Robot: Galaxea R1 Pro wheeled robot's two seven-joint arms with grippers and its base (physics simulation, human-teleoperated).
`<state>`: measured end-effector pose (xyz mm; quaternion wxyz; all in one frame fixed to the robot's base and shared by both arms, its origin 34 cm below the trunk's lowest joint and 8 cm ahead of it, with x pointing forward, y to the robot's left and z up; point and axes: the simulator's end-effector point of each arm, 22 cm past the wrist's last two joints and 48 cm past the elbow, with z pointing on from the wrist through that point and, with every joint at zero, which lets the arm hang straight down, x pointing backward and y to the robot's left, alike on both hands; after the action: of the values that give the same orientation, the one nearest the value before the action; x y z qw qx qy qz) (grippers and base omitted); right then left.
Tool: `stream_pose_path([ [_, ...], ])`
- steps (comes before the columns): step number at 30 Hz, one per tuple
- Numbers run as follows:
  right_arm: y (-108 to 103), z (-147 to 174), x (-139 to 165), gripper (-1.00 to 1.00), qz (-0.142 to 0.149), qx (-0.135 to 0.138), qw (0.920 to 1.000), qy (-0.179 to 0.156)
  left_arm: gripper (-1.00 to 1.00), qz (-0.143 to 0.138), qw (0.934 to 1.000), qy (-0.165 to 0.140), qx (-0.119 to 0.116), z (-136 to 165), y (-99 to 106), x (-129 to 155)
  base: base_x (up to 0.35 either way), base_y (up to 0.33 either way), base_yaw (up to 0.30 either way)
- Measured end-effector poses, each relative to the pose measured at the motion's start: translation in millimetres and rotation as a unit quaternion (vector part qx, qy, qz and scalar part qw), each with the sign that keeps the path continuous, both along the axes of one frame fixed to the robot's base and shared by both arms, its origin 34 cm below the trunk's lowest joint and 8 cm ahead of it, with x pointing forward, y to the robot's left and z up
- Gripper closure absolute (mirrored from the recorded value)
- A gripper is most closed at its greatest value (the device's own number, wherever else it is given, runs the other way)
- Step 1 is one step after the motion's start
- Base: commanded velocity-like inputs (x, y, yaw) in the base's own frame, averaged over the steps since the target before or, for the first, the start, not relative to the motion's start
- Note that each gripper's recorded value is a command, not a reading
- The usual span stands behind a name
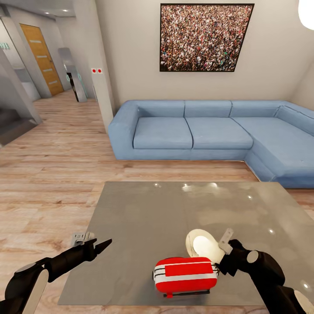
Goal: Turn on the radio receiver that's on the table in the living room.
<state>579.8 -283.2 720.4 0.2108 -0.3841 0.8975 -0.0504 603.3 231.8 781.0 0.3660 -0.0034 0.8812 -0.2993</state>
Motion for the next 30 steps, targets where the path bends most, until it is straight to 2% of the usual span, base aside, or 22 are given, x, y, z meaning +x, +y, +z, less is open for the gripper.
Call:
stream_pose_path([
  [3, 8, 4, 3, -1.00, 0.012, 0.014, 0.9998, 0.010, -1.00, -0.002, 1.0000, 0.001, 0.000, -1, -2, 0, 0.000, 0.000, 0.000],
  [14, 24, 16, 8, -1.00, 0.051, 0.036, 0.9969, 0.047, -1.00, -0.003, 1.0000, 0.002, 0.001, -2, -3, -1, 0.000, 0.000, 0.000],
  [23, 38, 28, 15, -1.00, 0.070, 0.058, 0.9941, 0.058, -1.00, -0.003, 1.0000, 0.002, 0.001, -2, -3, -1, 0.000, 0.000, 0.000],
  [30, 55, 26, 10, -1.00, 0.094, 0.063, 0.9913, 0.068, -1.00, -0.003, 1.0000, 0.002, 0.001, -2, -3, -1, 0.000, 0.000, 0.000],
])
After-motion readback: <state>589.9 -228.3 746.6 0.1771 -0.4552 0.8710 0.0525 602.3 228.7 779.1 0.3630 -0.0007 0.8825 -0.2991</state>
